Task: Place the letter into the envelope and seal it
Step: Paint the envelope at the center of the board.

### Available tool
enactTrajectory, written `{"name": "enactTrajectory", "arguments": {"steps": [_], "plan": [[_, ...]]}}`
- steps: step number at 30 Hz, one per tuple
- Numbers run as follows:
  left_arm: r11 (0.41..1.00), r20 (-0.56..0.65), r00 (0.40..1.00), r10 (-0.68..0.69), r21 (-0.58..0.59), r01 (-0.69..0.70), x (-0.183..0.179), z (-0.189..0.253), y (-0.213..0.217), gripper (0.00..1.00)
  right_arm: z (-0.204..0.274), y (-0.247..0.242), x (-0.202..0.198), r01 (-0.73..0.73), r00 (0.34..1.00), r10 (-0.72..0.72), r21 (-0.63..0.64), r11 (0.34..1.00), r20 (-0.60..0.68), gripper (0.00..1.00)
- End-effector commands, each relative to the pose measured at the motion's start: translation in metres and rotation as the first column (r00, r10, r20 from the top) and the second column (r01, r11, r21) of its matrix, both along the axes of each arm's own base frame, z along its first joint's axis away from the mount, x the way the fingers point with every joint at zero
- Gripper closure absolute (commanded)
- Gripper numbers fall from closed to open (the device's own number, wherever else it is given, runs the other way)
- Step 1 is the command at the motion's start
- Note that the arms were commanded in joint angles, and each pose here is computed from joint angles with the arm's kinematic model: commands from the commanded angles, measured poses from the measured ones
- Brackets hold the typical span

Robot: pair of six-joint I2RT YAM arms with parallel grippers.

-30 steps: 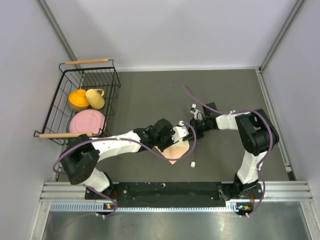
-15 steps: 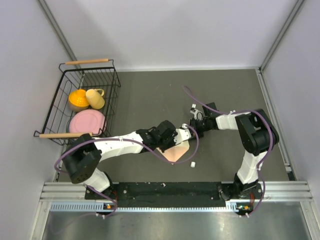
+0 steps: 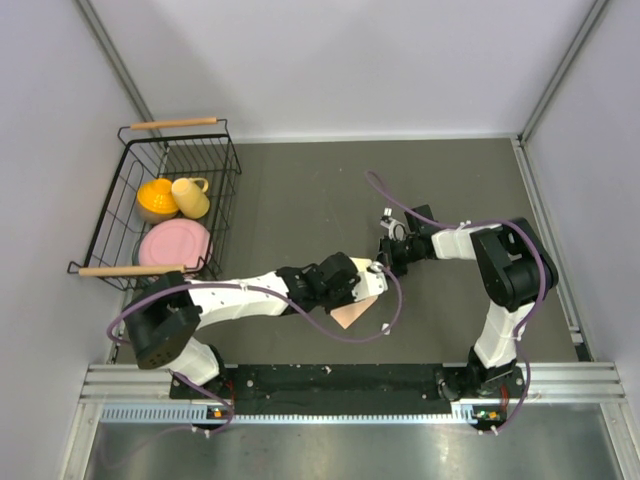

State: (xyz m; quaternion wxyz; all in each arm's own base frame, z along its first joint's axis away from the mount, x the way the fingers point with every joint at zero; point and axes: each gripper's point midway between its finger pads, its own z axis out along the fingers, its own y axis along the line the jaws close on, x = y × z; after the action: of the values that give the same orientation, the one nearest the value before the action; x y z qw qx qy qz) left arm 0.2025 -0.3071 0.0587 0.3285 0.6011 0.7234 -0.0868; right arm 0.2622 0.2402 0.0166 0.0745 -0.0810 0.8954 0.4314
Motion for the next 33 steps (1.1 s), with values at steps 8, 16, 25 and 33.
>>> {"name": "enactTrajectory", "arguments": {"steps": [8, 16, 25, 33], "plan": [[0.994, -0.001, 0.999, 0.053, 0.101, -0.053, 0.023, -0.017, 0.032, 1.0, 0.004, -0.005, 0.003, -0.001, 0.999, 0.001, -0.009, 1.0, 0.04, 1.0], [0.998, -0.103, 0.994, -0.047, 0.026, 0.05, -0.017, -0.007, 0.007, 1.0, 0.005, -0.005, 0.005, 0.001, 0.999, 0.0, -0.01, 1.0, 0.041, 1.0], [0.998, -0.096, 0.995, 0.028, 0.05, -0.023, 0.006, -0.014, 0.021, 1.0, 0.005, -0.004, 0.005, 0.0, 0.999, 0.001, -0.008, 1.0, 0.042, 1.0], [0.998, -0.057, 0.998, -0.019, 0.061, 0.022, 0.007, -0.009, 0.015, 1.0, 0.005, -0.005, 0.005, -0.001, 0.999, 0.001, -0.008, 1.0, 0.043, 1.0]]}}
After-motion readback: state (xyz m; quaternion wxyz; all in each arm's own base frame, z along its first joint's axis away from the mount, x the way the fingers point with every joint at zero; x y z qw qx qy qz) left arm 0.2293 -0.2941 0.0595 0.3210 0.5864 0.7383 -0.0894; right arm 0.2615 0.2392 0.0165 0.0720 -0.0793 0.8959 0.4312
